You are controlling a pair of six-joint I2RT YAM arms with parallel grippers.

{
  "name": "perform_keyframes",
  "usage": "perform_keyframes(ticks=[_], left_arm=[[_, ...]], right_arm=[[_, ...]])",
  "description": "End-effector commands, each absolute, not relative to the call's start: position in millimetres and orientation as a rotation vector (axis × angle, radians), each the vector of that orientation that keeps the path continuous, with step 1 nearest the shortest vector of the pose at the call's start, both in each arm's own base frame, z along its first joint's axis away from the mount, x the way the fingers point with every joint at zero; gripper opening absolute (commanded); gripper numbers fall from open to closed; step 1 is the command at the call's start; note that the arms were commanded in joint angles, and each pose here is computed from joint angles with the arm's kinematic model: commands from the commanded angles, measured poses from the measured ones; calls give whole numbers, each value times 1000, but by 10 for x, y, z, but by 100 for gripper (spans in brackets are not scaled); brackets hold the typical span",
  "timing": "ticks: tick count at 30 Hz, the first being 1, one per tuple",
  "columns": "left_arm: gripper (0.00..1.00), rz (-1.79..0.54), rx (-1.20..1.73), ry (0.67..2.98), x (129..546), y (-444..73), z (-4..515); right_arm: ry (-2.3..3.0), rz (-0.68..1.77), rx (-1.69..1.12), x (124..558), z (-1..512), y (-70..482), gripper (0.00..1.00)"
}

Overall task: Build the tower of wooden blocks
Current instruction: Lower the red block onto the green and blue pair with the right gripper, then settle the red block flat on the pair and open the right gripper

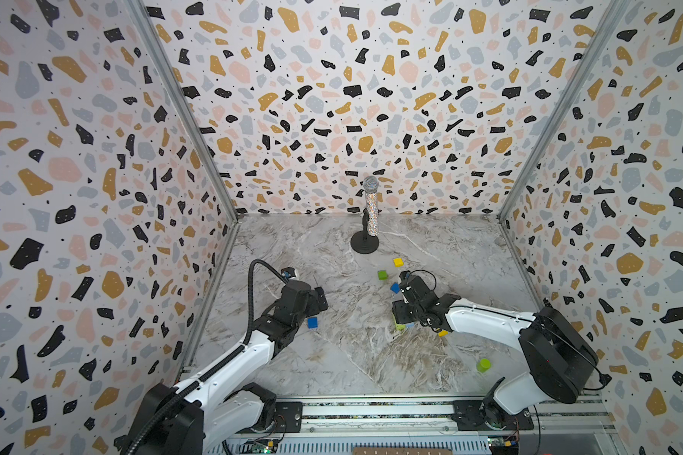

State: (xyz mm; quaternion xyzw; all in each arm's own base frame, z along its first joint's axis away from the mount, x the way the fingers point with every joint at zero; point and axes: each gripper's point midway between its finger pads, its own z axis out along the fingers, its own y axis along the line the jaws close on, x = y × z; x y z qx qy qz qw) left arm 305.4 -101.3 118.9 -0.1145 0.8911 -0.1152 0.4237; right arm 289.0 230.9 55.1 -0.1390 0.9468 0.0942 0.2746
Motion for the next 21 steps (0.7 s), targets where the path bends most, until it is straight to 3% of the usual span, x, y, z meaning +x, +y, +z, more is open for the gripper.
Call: perform_keyframes(ticks=[1, 21], left_arm=[[100, -294, -273, 2196, 3072, -1021, 1244], [100, -296, -260, 2191, 3072, -1027, 1255]], right_arm=[[2551, 233, -364, 2932, 594, 2337, 53], [2522, 233, -337, 2942, 722, 2312, 53]])
